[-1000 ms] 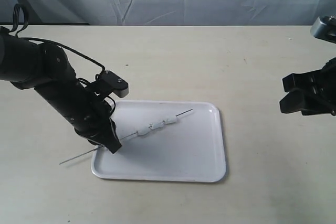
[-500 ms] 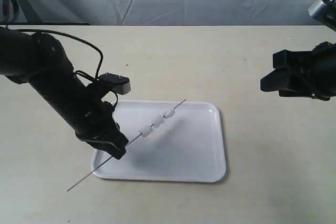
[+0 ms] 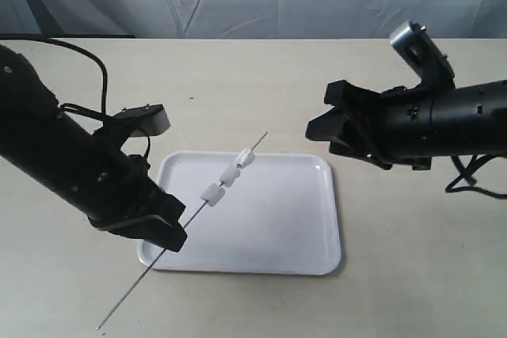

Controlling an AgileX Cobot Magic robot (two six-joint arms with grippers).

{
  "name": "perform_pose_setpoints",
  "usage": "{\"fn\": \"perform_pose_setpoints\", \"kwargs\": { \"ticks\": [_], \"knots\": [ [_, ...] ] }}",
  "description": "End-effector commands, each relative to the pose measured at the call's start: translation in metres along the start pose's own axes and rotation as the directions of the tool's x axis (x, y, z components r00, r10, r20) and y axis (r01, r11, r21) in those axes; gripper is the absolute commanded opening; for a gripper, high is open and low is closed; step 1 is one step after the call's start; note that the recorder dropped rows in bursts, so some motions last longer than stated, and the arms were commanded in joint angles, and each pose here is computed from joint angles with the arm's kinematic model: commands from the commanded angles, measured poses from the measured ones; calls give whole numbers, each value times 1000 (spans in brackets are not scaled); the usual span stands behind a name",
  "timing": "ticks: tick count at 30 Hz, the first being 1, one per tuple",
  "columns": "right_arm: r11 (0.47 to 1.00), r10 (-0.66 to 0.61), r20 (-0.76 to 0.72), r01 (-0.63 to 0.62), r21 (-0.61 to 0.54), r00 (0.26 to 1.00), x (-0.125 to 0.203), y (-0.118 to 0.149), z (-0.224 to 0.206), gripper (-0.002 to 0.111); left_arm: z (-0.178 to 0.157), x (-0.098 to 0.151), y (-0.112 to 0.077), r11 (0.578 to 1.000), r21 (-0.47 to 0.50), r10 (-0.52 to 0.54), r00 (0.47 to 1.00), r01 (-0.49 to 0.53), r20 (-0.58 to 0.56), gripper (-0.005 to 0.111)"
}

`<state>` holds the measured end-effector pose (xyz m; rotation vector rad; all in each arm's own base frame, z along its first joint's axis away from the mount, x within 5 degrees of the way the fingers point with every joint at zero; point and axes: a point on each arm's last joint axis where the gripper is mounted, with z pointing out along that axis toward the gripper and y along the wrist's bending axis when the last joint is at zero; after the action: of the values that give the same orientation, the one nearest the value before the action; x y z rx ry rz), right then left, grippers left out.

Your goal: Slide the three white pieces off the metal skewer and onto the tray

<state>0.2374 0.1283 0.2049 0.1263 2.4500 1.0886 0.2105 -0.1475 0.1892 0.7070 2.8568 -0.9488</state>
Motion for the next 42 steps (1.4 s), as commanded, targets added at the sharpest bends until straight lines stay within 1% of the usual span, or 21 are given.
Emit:
{"fn": "perform_pose_setpoints", "kwargs": {
  "ticks": [1,4,7,9,11,15,19,27,31,35,38,42],
  "knots": [
    [1000,12,-13,-12,6,1000,18,-4,19,44,-1,11,-5,992,50,-117,986,112,116,0],
    [1000,12,-64,-12,7,998,26,-4,29,44,3,21,0,988,36,-155,979,151,135,0],
    [1000,16,-117,-17,-9,993,33,-4,38,44,10,32,2,976,71,-215,969,207,120,0],
    [1000,20,-148,-23,-20,989,36,-4,44,44,14,37,2,975,101,-209,970,197,128,0],
    [997,36,-195,-48,-56,980,38,-2,52,44,17,41,2,974,130,-206,967,187,152,0],
    [990,26,-268,-62,-125,963,39,7,69,44,21,46,1,966,188,-211,959,176,189,0],
    [992,32,-264,-63,-109,964,33,7,82,44,21,47,0,964,203,-208,959,169,193,0],
    [993,46,-250,-71,-90,967,30,7,85,44,20,44,-1,953,236,-244,945,191,219,0],
    [994,42,-254,-67,-90,966,32,8,85,44,23,52,-2,941,264,-262,947,210,183,0],
    [995,25,-258,-48,-84,966,36,12,88,44,27,61,0,924,292,-308,934,248,183,0],
    [998,16,-250,-32,-60,968,38,12,89,44,28,64,-1,921,303,-305,936,243,176,0],
    [998,10,-255,-27,-64,967,40,14,90,44,27,65,-6,909,356,-289,944,218,161,0]
  ]
}}
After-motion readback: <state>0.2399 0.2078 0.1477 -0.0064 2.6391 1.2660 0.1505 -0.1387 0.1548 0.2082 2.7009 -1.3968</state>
